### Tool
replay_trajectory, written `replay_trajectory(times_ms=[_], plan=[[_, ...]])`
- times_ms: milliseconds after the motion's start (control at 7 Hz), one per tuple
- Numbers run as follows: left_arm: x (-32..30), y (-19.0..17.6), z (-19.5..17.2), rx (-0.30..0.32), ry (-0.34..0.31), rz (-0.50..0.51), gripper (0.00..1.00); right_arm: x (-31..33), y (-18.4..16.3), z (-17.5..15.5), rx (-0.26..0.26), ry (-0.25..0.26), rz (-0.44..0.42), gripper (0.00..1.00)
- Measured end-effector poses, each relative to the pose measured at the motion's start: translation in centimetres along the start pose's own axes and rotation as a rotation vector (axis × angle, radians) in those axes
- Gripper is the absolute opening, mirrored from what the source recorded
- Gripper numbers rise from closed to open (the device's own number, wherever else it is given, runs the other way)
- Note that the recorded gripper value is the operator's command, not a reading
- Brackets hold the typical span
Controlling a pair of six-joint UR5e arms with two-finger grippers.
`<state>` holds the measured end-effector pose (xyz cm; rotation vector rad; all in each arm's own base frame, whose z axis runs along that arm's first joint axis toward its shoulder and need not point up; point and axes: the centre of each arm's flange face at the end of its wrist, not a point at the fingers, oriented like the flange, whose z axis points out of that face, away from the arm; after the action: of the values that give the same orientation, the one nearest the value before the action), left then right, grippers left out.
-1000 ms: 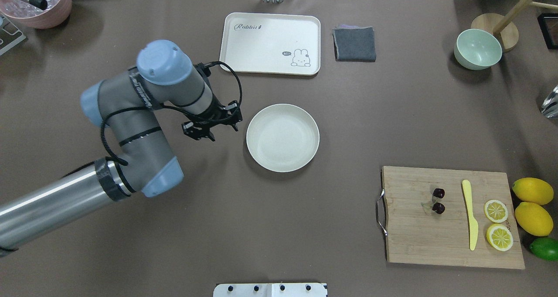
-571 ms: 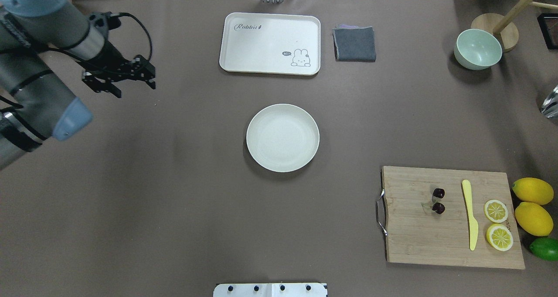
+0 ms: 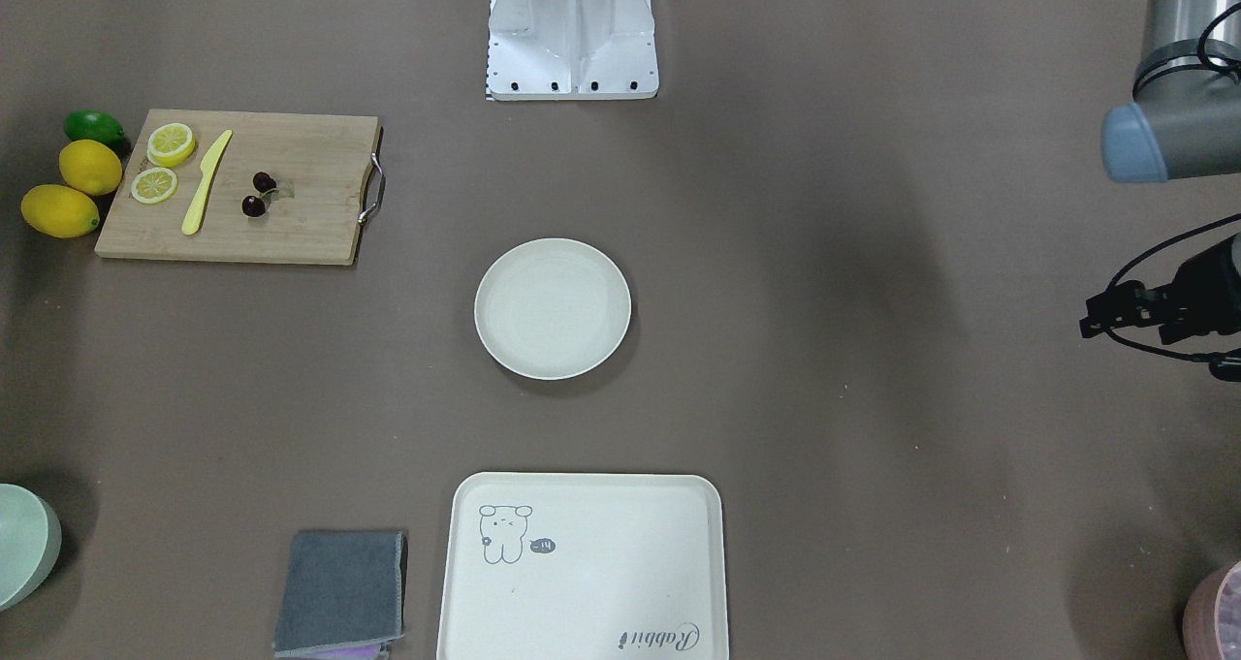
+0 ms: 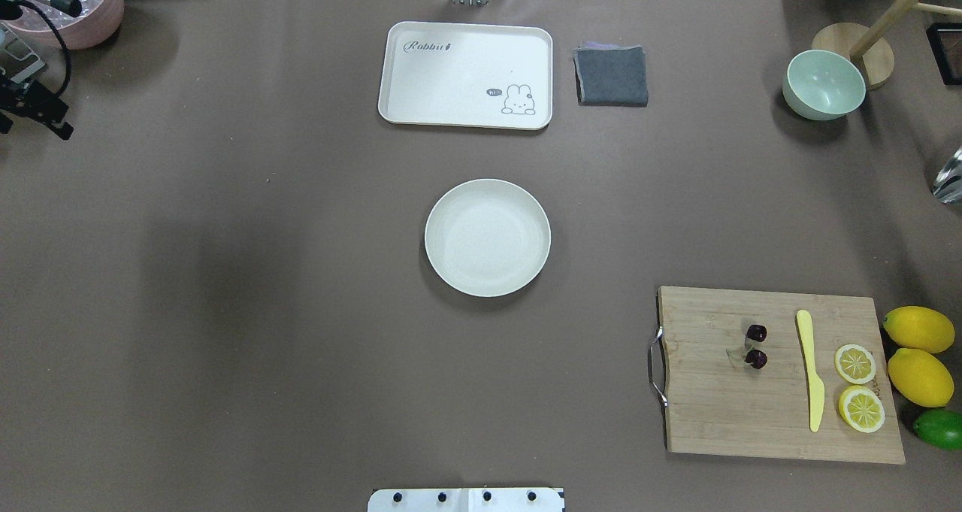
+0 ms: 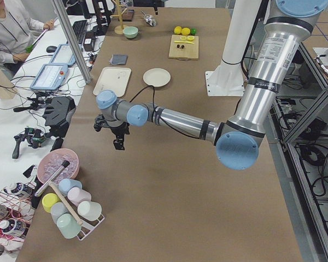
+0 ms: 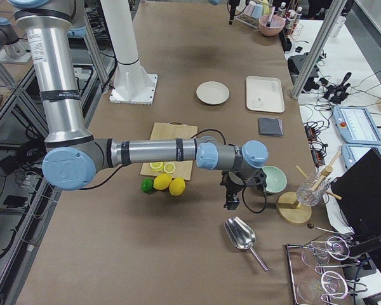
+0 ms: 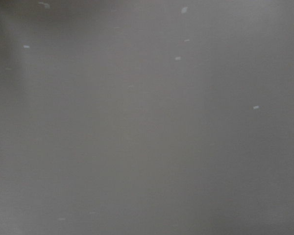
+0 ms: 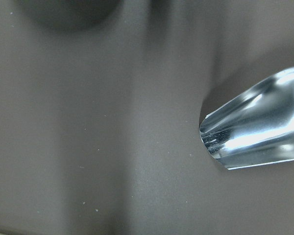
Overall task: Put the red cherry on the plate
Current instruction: 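Release the bowl and draw the left arm back to rest, then move the right gripper over the dark red cherries on the cutting board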
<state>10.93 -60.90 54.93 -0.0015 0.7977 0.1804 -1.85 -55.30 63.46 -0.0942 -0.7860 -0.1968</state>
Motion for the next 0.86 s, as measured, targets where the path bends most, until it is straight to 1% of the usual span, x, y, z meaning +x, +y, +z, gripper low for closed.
replay_trajectory(times_ms=[286,429,571,714,857], plan=[[-11.3,4.1,0.7,-0.051,-0.011,0.056,0.98,-0.1,0.1,0.0,0.0,-0.005,0.003,1.0],[-14.6,5.3,1.0,-0.066,-0.009,0.053,0.98,-0.2,0.3,-0.1,0.0,-0.006,0.006,1.0],[-16.1,6.1,1.2,-0.074,-0.007,0.047,0.98,-0.4,0.5,-0.3,-0.002,-0.007,0.014,1.0],[-16.7,6.5,1.3,-0.076,-0.006,0.04,0.98,-1.1,0.7,-0.9,-0.003,-0.011,0.038,0.99],[-16.9,6.7,1.3,-0.077,-0.005,0.035,0.98,-4.0,0.7,-2.5,0.0,-0.024,0.086,0.98]])
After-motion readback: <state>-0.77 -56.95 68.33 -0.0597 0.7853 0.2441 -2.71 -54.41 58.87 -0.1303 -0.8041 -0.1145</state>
